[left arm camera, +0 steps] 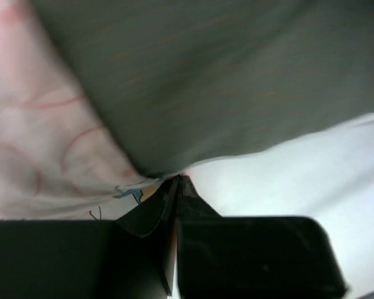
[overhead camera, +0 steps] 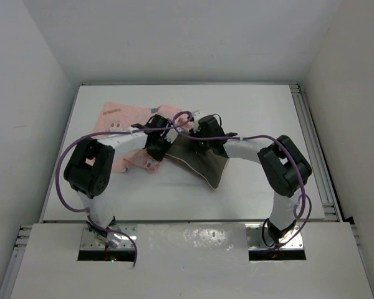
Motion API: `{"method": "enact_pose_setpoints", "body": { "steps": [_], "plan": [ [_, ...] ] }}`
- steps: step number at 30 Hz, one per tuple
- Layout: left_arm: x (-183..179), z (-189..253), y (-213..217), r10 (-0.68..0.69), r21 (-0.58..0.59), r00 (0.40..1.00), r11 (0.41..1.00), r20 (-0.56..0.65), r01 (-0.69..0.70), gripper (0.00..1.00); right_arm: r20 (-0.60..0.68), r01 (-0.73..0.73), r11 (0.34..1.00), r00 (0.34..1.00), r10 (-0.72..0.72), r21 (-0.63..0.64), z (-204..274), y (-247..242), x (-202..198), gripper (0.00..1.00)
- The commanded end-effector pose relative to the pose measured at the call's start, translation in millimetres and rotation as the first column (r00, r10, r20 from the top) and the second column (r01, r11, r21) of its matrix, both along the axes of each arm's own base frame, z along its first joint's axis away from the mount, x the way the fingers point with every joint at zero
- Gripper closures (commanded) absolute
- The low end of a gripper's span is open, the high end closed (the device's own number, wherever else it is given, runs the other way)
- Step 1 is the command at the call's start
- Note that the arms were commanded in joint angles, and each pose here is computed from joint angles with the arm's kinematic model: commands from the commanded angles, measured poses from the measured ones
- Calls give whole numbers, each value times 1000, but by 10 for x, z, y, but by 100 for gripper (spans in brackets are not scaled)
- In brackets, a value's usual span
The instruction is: Put the pillow into the pillowcase
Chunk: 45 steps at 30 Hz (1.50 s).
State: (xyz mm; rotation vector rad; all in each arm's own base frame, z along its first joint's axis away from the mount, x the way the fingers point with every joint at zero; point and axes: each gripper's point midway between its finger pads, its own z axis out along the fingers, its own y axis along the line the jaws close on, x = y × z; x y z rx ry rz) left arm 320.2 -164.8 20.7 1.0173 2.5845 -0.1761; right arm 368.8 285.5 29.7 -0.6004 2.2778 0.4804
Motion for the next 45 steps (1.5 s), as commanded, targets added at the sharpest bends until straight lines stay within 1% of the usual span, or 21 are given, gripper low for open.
{"method": "enact_pose_setpoints", "body": {
  "steps": [1,3,6,9,11,14,16,18,22,23,24,25,26,28,30,33,36,40,43,44,45],
  "plan": [
    [-42,187,-429,-188,-115,982,975,33,190,100,-16,-15,992,1000,17,128,284,245,-24,100],
    [-103,423,-660,-290,-171,955,939,66,298,100,19,14,976,1000,-19,219,531,298,94,100],
    [-322,778,-924,-501,-242,853,818,148,522,100,53,33,926,997,-57,377,969,353,216,100],
    [-583,922,-1026,-612,-319,779,717,136,619,100,83,52,870,991,-105,490,1332,353,311,100],
    [-650,898,-1057,-641,-351,759,688,116,635,100,86,64,856,989,-125,513,1409,364,336,100],
    [-639,743,-1035,-652,-358,754,687,81,633,100,48,94,854,989,-138,512,1321,383,328,100],
    [-594,719,-981,-663,-365,746,680,62,636,86,-7,109,865,993,-121,490,1086,385,228,100],
    [-433,829,-925,-641,-365,766,704,44,609,65,-61,138,875,990,-123,464,836,319,106,100],
    [-60,1213,-802,-545,-381,829,745,125,547,60,-119,165,878,985,-124,448,597,266,-33,100],
    [114,1349,-752,-497,-369,847,764,189,530,60,-126,167,879,984,-123,447,580,266,-46,100],
    [165,1368,-726,-435,-376,882,798,180,470,61,-129,167,880,984,-122,445,566,271,-51,100],
    [303,1336,-625,-371,-316,908,852,195,417,61,-131,168,877,984,-122,450,577,271,-49,100],
    [452,1379,-621,-329,-278,909,875,257,395,61,-131,167,876,984,-120,453,585,283,-59,100],
    [577,1218,-457,-223,-176,939,946,260,273,55,-128,163,874,985,-117,457,603,292,-64,100],
    [631,1135,-486,-187,-137,943,963,276,231,40,-131,162,873,985,-114,460,599,307,-66,100],
    [755,1039,-464,-126,-77,937,984,327,159,33,-136,162,874,984,-111,459,589,306,-60,100],
    [925,927,-310,-64,8,927,998,370,65,36,-138,159,875,985,-107,457,589,309,-77,100],
    [1004,698,-240,-46,68,939,997,341,24,42,-131,154,875,986,-105,459,617,308,-85,100],
    [1077,677,-230,-28,85,928,996,370,-4,58,-131,155,875,986,-106,459,620,294,-93,100],
    [1090,675,-234,-27,85,927,996,374,-5,73,-134,153,877,986,-103,455,605,294,-108,100],
    [1085,667,-236,-28,87,928,996,372,-4,80,-137,155,879,985,-103,452,597,289,-117,100]
  ]
}}
